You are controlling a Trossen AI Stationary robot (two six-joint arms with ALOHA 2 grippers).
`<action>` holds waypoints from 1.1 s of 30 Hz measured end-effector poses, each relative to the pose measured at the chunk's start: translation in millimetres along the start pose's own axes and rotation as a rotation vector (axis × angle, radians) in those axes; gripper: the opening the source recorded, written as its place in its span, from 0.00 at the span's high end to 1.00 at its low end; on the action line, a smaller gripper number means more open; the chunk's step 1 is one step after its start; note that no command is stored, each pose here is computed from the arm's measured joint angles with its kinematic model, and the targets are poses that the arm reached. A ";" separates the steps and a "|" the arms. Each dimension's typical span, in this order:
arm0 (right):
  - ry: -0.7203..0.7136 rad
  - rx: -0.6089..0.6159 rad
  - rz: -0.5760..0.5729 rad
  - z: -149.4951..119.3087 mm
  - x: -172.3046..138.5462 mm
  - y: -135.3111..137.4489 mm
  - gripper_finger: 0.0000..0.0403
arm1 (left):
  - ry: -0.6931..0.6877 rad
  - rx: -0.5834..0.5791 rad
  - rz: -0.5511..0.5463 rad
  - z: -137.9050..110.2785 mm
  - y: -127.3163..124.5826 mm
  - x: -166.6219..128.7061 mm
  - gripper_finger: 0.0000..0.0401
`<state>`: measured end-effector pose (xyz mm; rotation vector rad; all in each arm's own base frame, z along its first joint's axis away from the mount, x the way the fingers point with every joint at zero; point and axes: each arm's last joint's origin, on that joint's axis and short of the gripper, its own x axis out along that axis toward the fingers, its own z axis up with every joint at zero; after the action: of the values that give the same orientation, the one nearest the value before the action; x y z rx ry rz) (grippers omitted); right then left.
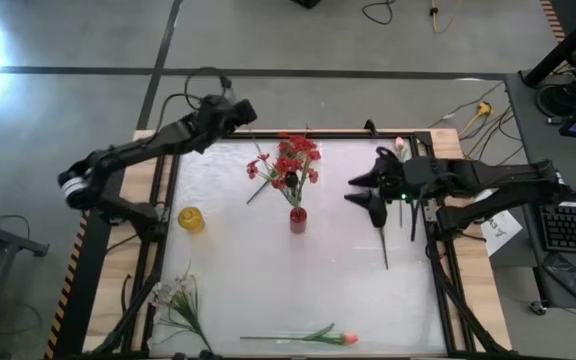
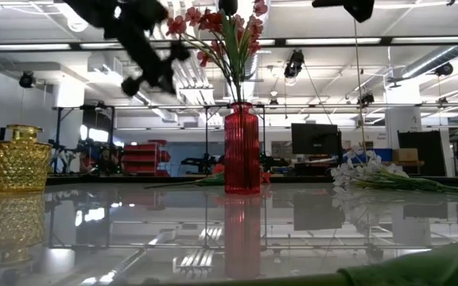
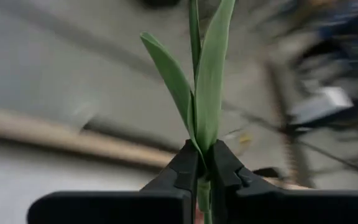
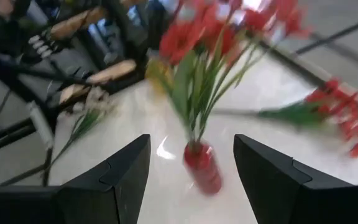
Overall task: Sort flowers into vase by color
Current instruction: Put the black flower into the red vase
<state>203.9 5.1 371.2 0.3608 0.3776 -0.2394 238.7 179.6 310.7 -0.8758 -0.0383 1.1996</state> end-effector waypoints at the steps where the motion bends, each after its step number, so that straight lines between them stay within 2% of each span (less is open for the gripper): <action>1: -0.021 -0.012 -0.014 4.6 -2.3 -0.4 0.45 | -0.037 0.041 -0.070 2.5 -9.4 -10.8 1.00; 5: -0.095 -0.057 -0.027 24.6 -13.6 -0.6 0.45 | -0.182 0.228 -0.331 11.9 -40.3 -58.9 1.00; 9: -0.151 -0.096 -0.016 40.2 -25.4 2.3 0.45 | -0.274 0.383 -0.488 19.2 -51.6 -106.6 1.00; 13: -0.217 -0.123 0.004 51.6 -31.3 6.2 0.45 | -0.314 0.430 -0.601 34.7 -57.2 -152.2 1.00; 19: -0.364 -0.162 0.045 66.1 -26.1 13.7 0.45 | -0.344 0.500 -0.849 45.1 -80.4 -212.1 1.00; 23: -0.417 -0.189 0.062 71.5 -12.5 19.0 0.45 | -0.333 0.578 -0.945 31.4 -103.4 -234.2 1.00; 29: -0.384 -0.216 0.095 71.4 6.5 24.0 0.45 | -0.350 0.728 -1.034 5.1 -142.0 -255.3 1.00; 31: -0.372 -0.221 0.108 70.5 9.3 24.6 0.45 | -0.394 0.839 -1.057 -5.7 -154.8 -262.9 1.00; 33: -0.366 -0.228 0.121 70.1 10.5 25.1 0.45 | -0.417 1.008 -1.070 -23.3 -165.6 -268.3 1.00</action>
<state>242.7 -0.7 435.3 0.1099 0.0201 -0.1382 272.2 -67.4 505.2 0.3219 -0.1930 0.2434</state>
